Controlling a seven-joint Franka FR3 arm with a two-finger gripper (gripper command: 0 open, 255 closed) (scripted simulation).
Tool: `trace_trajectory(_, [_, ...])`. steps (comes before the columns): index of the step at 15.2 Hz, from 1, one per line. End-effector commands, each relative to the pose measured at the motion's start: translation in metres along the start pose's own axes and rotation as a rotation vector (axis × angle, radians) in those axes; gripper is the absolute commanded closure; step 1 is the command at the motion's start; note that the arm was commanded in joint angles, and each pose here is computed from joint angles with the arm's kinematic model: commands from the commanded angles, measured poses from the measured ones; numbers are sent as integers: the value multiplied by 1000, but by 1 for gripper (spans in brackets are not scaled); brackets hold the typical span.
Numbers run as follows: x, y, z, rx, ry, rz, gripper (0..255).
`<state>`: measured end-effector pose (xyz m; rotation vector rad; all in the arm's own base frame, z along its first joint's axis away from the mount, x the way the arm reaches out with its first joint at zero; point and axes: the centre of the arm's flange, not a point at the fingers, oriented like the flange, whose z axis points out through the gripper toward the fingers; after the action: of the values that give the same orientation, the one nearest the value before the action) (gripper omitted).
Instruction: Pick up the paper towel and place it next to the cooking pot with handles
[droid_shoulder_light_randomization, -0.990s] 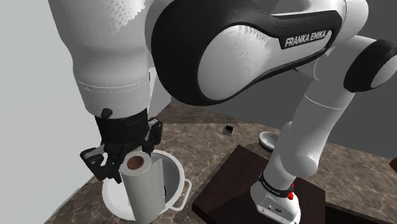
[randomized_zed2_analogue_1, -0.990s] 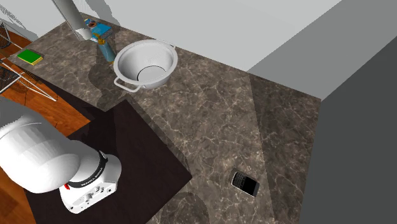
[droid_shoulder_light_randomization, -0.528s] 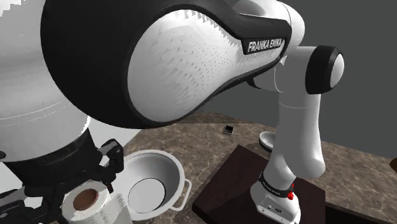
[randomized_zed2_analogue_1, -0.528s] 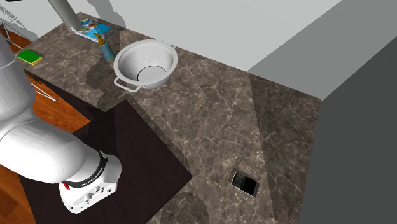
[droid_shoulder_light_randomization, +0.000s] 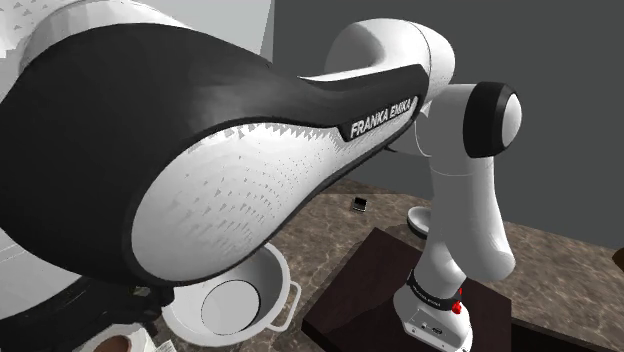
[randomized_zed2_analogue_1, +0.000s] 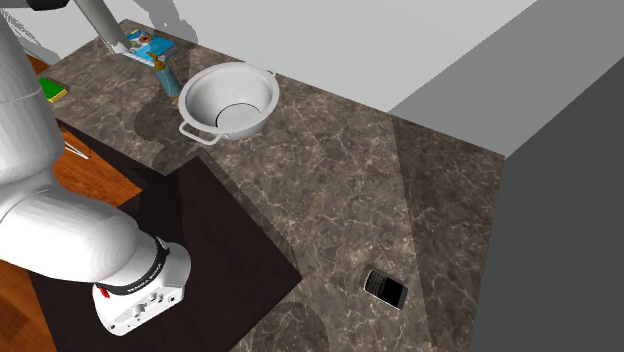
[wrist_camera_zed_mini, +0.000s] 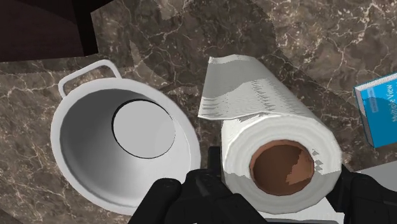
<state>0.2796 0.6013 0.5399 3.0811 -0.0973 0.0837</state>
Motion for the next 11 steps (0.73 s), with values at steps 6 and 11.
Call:
trace_trajectory(6, [-2,-3,38,0,0,0,255])
trace_trajectory(11, [-4,-4,64,0,0,0,255])
